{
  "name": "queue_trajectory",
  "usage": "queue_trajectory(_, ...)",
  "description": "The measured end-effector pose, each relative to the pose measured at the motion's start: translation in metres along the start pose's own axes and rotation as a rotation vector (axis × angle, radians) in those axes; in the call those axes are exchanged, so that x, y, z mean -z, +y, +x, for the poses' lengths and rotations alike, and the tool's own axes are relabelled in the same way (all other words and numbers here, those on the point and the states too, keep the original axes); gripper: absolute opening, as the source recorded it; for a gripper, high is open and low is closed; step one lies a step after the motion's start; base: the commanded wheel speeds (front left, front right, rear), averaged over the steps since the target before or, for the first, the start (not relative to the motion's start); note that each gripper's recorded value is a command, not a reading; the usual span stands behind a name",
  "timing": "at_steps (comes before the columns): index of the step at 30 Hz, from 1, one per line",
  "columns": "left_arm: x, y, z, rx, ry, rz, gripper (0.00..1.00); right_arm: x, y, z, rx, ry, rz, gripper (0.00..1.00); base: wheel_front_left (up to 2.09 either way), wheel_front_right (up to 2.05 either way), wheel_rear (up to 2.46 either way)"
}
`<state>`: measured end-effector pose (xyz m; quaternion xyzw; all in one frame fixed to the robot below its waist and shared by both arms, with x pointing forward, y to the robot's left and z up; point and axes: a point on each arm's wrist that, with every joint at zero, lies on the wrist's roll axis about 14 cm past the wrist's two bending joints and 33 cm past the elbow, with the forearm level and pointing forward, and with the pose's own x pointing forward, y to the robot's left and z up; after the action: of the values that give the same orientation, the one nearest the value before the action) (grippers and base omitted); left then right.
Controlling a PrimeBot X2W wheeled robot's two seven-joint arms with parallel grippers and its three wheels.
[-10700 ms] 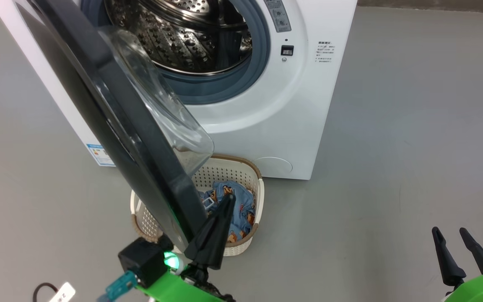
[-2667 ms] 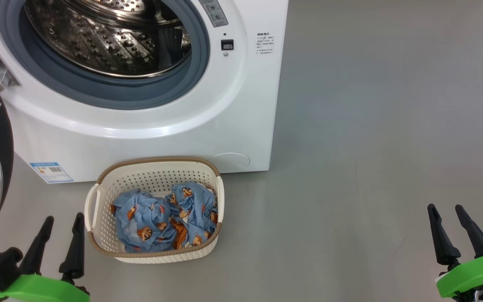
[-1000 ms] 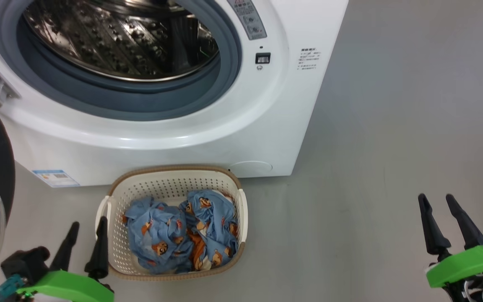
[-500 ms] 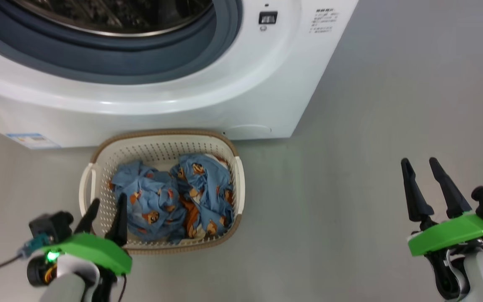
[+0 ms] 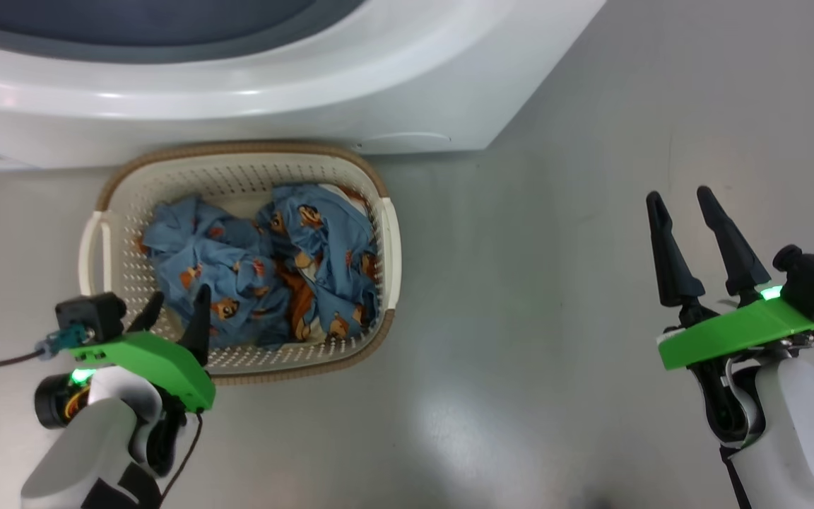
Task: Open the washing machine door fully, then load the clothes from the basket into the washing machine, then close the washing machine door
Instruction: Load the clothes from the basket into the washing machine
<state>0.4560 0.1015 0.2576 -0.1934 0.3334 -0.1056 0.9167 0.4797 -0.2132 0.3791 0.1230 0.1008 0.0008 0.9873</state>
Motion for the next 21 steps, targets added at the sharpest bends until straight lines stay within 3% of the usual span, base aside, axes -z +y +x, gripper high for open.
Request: queue_trajectory(21,0.047,0.029,0.069,-0.019,0.247,0.075,1.00,0.042,-0.011,0.019,0.038,0.068,0.011,1.00,0.00,0.00,0.00)
